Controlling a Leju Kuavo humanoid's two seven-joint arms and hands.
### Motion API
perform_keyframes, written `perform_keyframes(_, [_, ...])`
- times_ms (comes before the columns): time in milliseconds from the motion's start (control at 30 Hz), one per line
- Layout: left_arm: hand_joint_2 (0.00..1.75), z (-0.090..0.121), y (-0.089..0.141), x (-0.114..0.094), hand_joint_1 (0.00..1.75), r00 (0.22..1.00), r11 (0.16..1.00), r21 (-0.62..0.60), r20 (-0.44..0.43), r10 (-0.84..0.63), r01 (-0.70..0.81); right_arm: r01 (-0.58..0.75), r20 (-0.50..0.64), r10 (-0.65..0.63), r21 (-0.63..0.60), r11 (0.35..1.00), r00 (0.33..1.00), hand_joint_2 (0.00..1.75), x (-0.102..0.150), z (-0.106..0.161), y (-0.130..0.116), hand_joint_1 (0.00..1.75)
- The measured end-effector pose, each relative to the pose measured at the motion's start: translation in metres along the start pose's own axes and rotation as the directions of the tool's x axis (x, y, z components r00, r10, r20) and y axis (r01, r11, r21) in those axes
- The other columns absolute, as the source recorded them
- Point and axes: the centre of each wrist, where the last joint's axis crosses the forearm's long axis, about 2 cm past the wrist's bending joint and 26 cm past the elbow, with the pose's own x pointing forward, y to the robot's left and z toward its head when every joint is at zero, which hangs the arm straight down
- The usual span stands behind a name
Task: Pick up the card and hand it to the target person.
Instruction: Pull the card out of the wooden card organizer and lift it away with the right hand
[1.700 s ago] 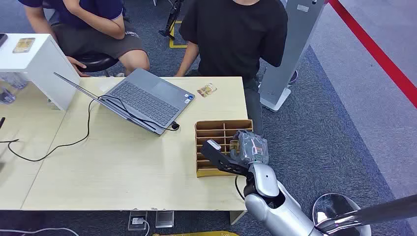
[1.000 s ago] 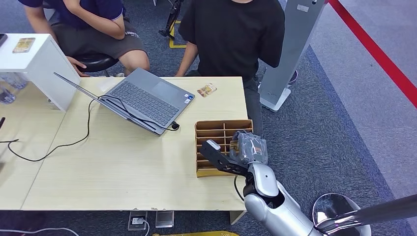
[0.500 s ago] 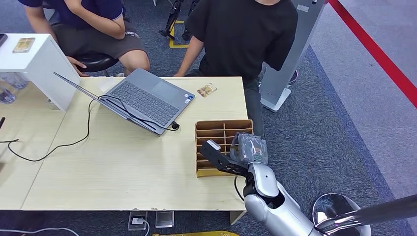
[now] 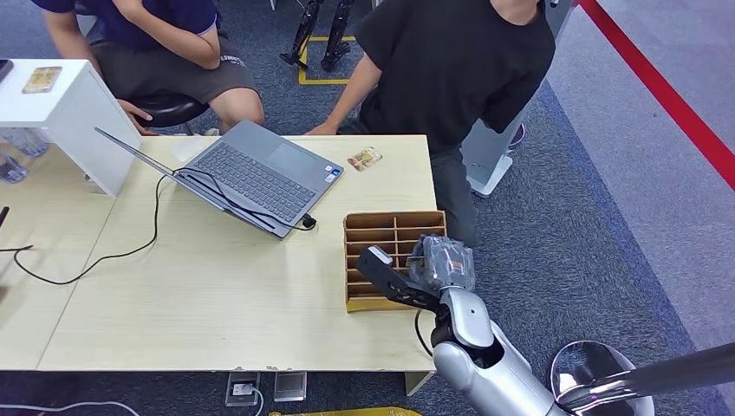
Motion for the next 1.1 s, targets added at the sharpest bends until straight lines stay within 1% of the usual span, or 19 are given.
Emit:
perform_keyframes(133, [0.0, 0.0, 0.0, 0.0, 0.0, 1.0, 1.0, 0.0, 0.002, 0.0, 0.0, 0.002, -0.001, -0.002, 0.002, 1.0, 1.0, 1.75, 0.0, 0.0, 0.0, 1.43])
perform_keyframes(267, [0.0, 0.0, 0.0, 0.0, 0.0, 1.0, 1.0, 0.0, 0.003, 0.0, 0.0, 0.004, -0.001, -0.004, 0.002, 1.0, 1.0, 1.75, 0.0, -0.001, -0.001, 1.56])
perform_keyframes(367, [0.0, 0.0, 0.0, 0.0, 0.0, 1.0, 1.0, -0.001, 0.003, 0.0, 0.0, 0.01, -0.002, -0.01, 0.005, 1.0, 1.0, 1.75, 0.0, -0.001, -0.002, 1.61])
perform_keyframes(633, [0.0, 0.0, 0.0, 0.0, 0.0, 1.0, 1.0, 0.001, 0.006, 0.004, -0.004, 0.026, 0.0, -0.026, 0.008, 1.0, 1.0, 1.75, 0.001, -0.002, -0.002, 1.61])
perform_keyframes(800, [0.0, 0.0, 0.0, 0.0, 0.0, 1.0, 1.0, 0.001, 0.009, 0.017, -0.017, 0.051, 0.006, -0.051, -0.015, 0.999, 0.999, 1.75, 0.002, -0.001, -0.003, 1.61])
perform_keyframes(967, [0.0, 0.0, 0.0, 0.0, 0.0, 1.0, 1.0, 0.0, 0.01, 0.025, -0.025, 0.08, 0.039, -0.077, -0.08, 0.994, 0.996, 1.75, 0.005, 0.003, -0.012, 1.61])
perform_keyframes(1100, [0.0, 0.0, 0.0, 0.0, 0.0, 1.0, 1.0, -0.001, 0.011, 0.027, -0.027, 0.112, 0.102, -0.095, -0.18, 0.977, 0.99, 1.75, 0.008, 0.008, -0.026, 1.61])
